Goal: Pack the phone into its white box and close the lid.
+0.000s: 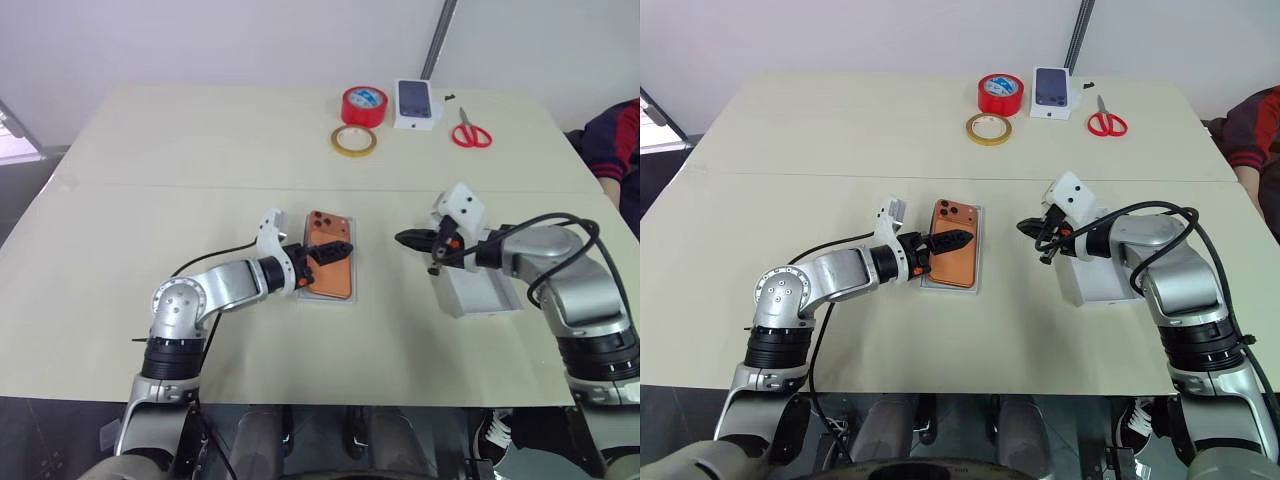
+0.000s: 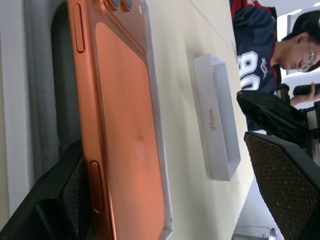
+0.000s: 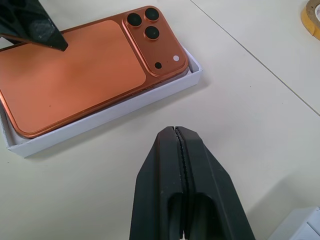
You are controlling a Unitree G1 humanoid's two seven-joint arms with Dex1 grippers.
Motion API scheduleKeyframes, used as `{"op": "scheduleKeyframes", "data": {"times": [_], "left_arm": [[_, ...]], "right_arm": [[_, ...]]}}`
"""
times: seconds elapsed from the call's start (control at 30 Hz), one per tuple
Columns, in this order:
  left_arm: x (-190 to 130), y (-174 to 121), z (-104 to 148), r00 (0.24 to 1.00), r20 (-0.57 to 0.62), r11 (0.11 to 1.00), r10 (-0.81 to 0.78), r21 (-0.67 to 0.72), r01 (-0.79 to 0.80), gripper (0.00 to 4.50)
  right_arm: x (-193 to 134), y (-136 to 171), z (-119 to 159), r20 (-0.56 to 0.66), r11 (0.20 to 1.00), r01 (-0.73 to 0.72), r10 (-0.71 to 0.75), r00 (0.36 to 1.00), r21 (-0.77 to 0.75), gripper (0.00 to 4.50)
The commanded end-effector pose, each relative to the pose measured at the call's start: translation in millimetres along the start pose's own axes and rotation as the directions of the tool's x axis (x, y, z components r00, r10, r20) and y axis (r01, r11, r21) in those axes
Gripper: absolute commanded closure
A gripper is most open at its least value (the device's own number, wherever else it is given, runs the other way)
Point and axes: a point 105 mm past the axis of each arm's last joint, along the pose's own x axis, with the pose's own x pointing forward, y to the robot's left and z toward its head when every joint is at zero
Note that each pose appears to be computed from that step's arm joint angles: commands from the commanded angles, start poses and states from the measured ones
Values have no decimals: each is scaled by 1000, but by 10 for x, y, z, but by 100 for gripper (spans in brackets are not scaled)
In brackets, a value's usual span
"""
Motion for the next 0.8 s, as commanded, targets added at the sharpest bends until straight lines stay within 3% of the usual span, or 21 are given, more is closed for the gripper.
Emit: {"op": "scheduleKeyframes", "data": {"times": [0.03,0.23,0.5,0.67,0.8], "left_arm": [[-80,-61,38,1000,-15,994,9,110,-7,3],[-241,-58,112,995,-33,942,90,326,-74,3],[-348,-176,266,996,-8,883,83,464,-70,3],[-569,-17,544,973,129,774,192,590,-231,3],[-731,267,700,932,221,690,286,628,-361,133]], "right_arm": [[-25,-6,64,22,1000,4,-4,1000,-26,450],[-9,-3,48,15,1000,3,-2,1000,-31,450],[43,14,45,3,999,-8,8,1000,-54,450],[115,105,29,-68,993,-29,21,997,-118,450],[220,135,16,-128,990,-22,3,992,-143,450]]}}
